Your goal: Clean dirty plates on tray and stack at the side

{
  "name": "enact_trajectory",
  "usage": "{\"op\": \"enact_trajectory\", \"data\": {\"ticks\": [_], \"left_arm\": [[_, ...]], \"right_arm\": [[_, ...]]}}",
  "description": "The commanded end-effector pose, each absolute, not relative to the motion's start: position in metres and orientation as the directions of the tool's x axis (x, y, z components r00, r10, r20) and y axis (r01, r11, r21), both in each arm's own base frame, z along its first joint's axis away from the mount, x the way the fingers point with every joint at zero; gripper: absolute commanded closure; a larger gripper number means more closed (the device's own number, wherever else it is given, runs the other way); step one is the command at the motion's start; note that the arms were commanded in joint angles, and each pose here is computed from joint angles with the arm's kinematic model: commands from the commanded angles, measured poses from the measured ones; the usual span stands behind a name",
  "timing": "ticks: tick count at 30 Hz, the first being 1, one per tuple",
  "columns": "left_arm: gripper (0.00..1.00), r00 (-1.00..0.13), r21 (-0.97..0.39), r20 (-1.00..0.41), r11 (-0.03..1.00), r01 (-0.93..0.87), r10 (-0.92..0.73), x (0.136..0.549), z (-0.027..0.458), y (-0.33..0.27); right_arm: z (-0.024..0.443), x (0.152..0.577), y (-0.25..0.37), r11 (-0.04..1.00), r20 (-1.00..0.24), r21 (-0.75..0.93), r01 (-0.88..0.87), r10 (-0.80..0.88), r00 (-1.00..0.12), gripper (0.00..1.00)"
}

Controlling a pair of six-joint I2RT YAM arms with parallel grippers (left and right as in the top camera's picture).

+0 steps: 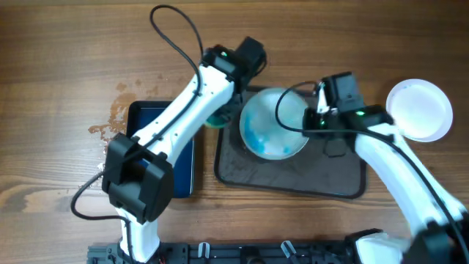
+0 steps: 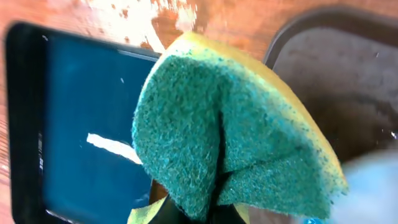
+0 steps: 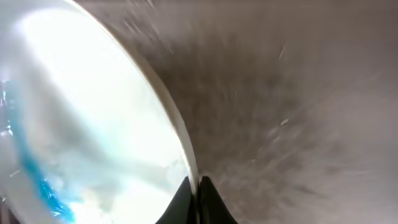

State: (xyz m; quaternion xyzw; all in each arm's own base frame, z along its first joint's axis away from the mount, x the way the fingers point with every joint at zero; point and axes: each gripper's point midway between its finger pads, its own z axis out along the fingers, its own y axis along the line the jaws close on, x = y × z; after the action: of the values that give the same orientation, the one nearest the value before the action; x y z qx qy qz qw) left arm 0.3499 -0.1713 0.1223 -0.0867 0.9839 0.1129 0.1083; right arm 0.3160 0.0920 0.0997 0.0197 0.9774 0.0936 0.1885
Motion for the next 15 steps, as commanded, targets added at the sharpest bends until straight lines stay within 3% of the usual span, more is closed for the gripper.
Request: {"op": "enact_trajectory", "data": {"ticks": [1,5,10,15], "left_arm": [[0.96,-0.972,0.110,-0.184,0.979,-0.171,-0.149,0.351,0.132,-0.174],[0.96,-0.981,0.097,-0.157,0.987,-0.130,-0.113,0.353,0.131,-0.167],[0.96,-0.981,0.078,-0.140,0.986,-0.145,-0.133,0.361,0.131,-0.151],[0.96,-0.972,0.032,-0.117,0.977,-0.210,-0.205,0.370,0.130,-0.133]], "right_arm": [[0.156,0.324,0.067,0.998,-0.507,0.031,-0.054,-0.030,-0.862,0.96],[0.205,0.312,0.022,0.982,-0.570,-0.187,0.038,-0.077,-0.818,0.96],[0.239,0.308,0.005,0.913,-0.578,-0.408,0.013,-0.247,-0.778,0.96],[0.264,0.307,0.037,0.699,-0.439,-0.695,-0.168,-0.598,-0.670,0.96]]}}
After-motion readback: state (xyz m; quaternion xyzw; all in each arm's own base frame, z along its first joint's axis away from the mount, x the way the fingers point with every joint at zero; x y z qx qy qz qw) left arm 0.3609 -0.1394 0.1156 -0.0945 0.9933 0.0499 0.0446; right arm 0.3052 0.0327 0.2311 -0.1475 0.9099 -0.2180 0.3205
